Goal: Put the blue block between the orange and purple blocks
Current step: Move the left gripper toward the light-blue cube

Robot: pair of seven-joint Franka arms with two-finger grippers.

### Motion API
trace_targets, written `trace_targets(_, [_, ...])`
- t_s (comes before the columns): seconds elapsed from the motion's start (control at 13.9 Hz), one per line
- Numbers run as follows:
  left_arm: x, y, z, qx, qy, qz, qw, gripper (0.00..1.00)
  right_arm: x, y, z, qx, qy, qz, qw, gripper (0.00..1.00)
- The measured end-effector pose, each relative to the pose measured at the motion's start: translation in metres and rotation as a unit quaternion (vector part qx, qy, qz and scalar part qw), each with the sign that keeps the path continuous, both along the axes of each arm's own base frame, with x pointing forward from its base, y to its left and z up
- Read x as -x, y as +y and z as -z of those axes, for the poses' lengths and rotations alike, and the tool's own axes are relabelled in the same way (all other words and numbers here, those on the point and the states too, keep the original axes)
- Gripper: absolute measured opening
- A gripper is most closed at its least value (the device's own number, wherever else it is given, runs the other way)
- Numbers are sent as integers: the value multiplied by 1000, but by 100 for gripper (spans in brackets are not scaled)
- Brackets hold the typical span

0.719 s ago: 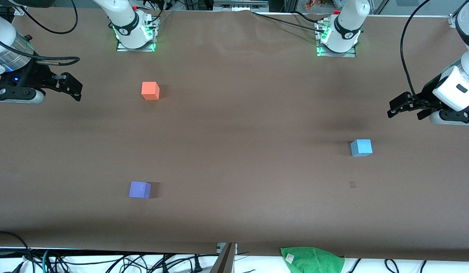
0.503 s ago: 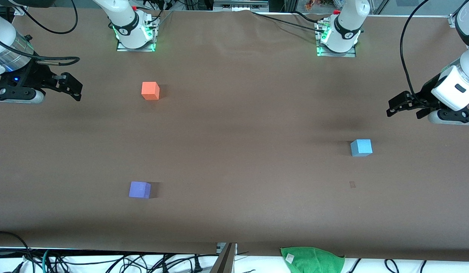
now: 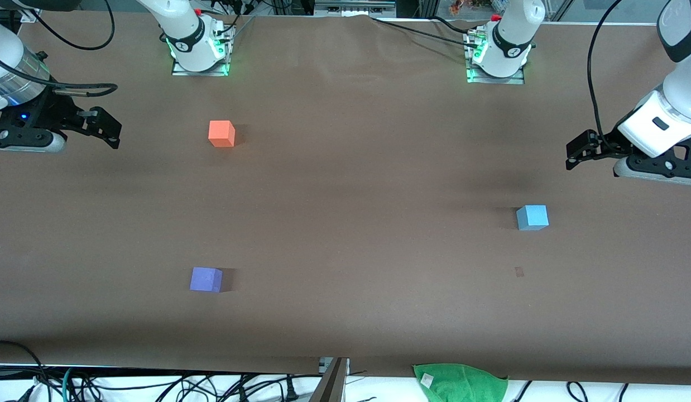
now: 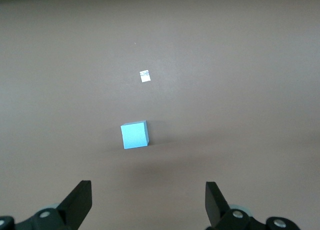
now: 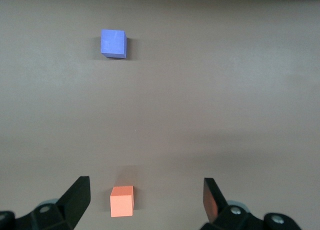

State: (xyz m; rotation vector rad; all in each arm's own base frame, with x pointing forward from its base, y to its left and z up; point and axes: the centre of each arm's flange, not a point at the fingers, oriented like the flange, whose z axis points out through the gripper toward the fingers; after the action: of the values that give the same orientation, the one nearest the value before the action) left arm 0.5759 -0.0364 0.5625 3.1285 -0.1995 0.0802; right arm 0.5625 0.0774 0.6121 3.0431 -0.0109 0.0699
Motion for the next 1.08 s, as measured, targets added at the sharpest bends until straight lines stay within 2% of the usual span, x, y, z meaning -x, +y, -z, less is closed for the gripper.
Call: trace_targets(1.08, [0,-17,-5,-2,2,15,1000,100,0,0,0,0,0,0,1000,100])
